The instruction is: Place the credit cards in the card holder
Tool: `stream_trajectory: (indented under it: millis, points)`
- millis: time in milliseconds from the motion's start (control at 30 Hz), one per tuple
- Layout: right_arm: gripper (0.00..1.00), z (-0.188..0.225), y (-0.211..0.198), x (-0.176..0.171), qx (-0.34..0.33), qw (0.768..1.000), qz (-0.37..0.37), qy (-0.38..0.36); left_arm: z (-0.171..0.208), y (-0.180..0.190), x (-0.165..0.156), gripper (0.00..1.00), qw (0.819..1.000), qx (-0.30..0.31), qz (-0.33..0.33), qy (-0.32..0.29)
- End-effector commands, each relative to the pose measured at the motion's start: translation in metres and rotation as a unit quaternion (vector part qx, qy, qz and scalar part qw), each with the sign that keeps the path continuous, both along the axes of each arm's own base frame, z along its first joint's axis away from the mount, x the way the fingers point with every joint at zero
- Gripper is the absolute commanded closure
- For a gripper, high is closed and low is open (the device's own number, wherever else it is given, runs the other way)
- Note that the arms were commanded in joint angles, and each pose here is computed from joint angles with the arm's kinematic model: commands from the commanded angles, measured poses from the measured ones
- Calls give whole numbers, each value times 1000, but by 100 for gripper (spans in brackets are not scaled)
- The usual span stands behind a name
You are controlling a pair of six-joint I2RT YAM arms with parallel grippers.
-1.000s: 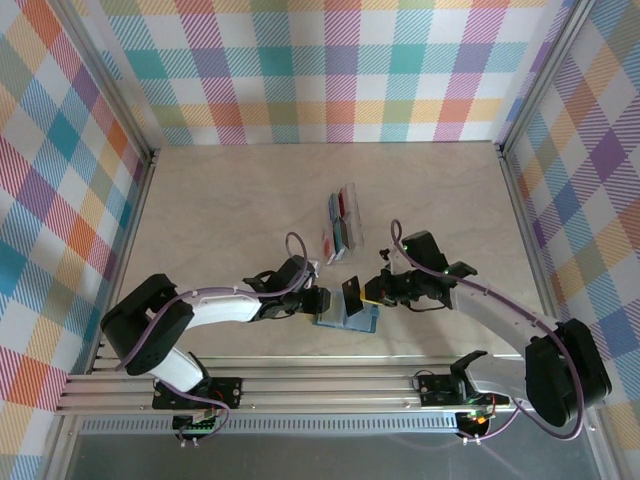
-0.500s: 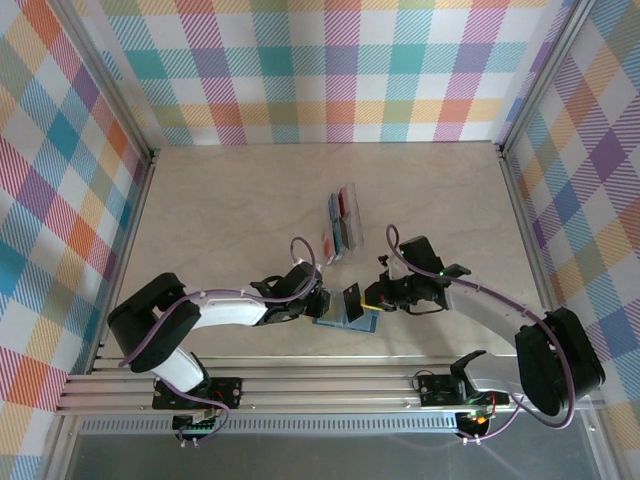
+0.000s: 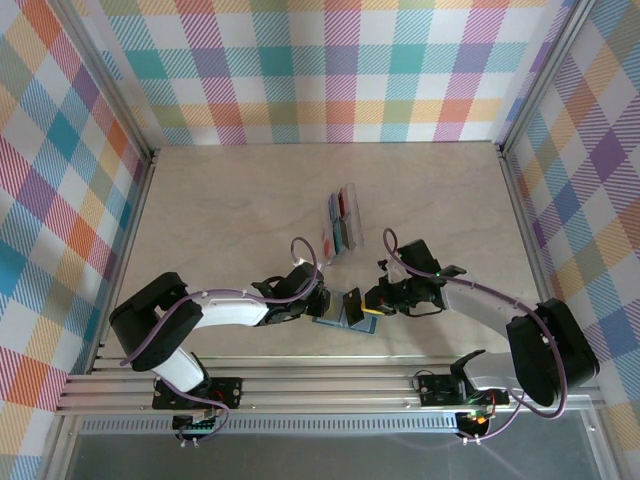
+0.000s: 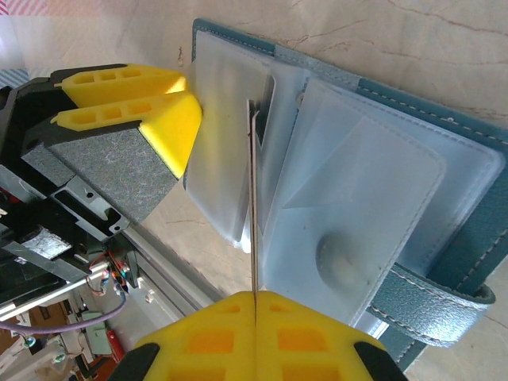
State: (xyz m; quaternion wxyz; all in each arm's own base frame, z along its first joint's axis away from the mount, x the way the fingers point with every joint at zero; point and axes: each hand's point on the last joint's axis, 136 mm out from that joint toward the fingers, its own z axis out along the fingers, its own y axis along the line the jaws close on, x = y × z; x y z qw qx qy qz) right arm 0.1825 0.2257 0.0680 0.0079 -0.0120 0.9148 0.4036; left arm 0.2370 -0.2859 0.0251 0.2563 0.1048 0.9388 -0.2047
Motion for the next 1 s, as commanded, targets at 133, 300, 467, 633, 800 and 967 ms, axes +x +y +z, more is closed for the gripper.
stream_trajectory:
  millis: [133, 300, 467, 633, 800, 967]
  points:
    - [100, -4, -5, -11, 1, 1000, 3, 10, -27, 20, -17, 71, 998, 49, 3, 30]
    - [100, -7, -5, -14, 4, 1000, 1, 17, -29, 21, -17, 71, 998, 52, 5, 31]
    - [100, -4, -5, -14, 5, 1000, -3, 14, -29, 21, -17, 71, 998, 51, 6, 31]
    - [100, 0, -3, -13, 16, 1000, -6, 12, -29, 20, -17, 71, 998, 50, 4, 32]
    - [100, -1, -7, -14, 7, 1000, -14, 13, -32, 19, -18, 71, 998, 50, 4, 35]
    - [100, -1, -7, -16, 11, 1000, -17, 17, -32, 18, -17, 71, 998, 50, 4, 35]
